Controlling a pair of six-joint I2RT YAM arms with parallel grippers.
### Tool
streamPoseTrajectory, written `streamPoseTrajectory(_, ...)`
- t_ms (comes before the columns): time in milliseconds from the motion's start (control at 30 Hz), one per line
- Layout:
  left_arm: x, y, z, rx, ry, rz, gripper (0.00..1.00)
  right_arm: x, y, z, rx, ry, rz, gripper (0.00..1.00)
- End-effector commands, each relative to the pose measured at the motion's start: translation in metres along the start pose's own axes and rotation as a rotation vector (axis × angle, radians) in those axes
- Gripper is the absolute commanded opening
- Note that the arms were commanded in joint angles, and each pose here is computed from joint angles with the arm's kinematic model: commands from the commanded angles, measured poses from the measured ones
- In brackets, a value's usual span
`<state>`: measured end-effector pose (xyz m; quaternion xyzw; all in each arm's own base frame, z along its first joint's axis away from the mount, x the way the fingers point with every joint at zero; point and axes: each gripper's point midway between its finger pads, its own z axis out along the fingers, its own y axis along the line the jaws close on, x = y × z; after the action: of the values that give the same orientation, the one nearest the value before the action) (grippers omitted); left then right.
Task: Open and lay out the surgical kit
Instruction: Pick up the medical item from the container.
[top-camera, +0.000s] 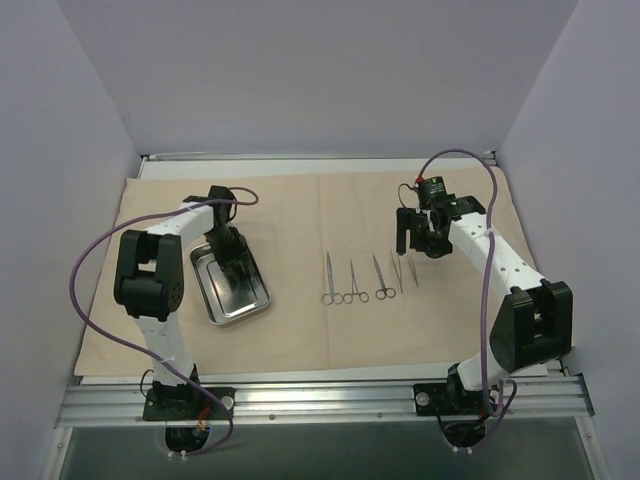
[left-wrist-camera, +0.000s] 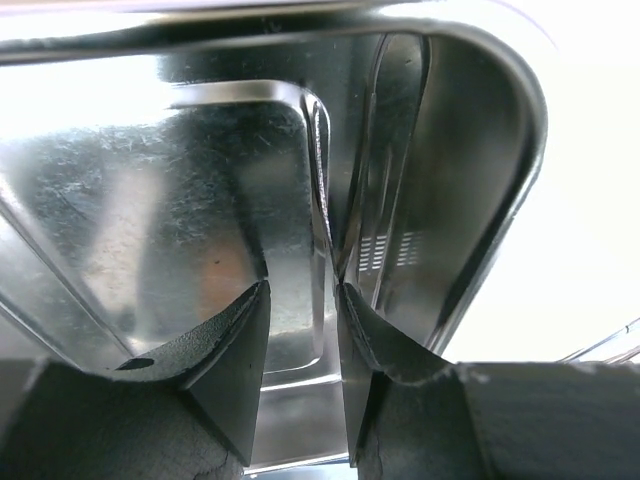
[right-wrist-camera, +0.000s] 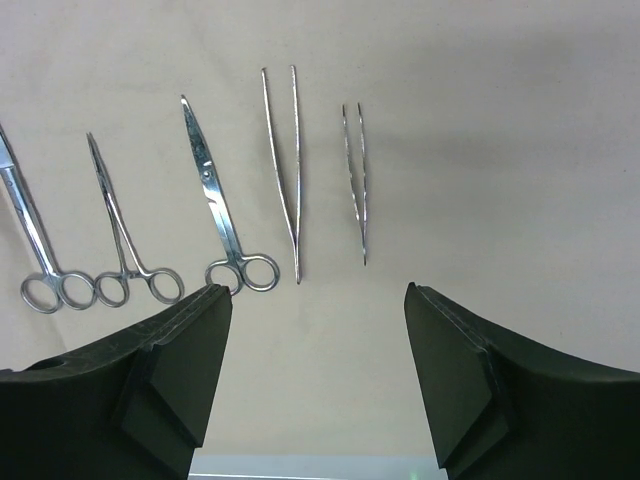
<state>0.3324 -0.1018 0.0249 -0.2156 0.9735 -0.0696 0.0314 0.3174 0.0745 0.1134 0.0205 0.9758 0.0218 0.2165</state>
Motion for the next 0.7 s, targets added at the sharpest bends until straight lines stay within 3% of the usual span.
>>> streamPoseTrajectory(0, -0.014, -0.011, 0.001, 0.006, -0.033, -0.003, 0.42, -0.003, -0.001, -0.024, 0.0, -0.012, 0.024, 0.71)
streamPoseTrajectory(267, -0.012, -0.01, 0.024, -0.024, 0.027, -0.018, 0.41, -0.012, 0.001, -0.04, -0.017, -0.051, 0.027, 0.71)
streamPoseTrajectory(500, -0.009, -0.004, 0.031, -0.049, 0.046, -0.014, 0.28, -0.01, 0.002, -0.043, -0.025, -0.053, 0.025, 0.71)
streamPoseTrajectory(533, -0.008, -0.004, 0.033, -0.052, 0.052, -0.015, 0.2, -0.009, 0.002, -0.043, -0.026, -0.053, 0.024, 0.71)
streamPoseTrajectory(667, -0.009, -0.003, 0.041, -0.056, 0.058, -0.008, 0.05, -0.009, 0.001, -0.043, -0.024, -0.047, 0.02, 0.71)
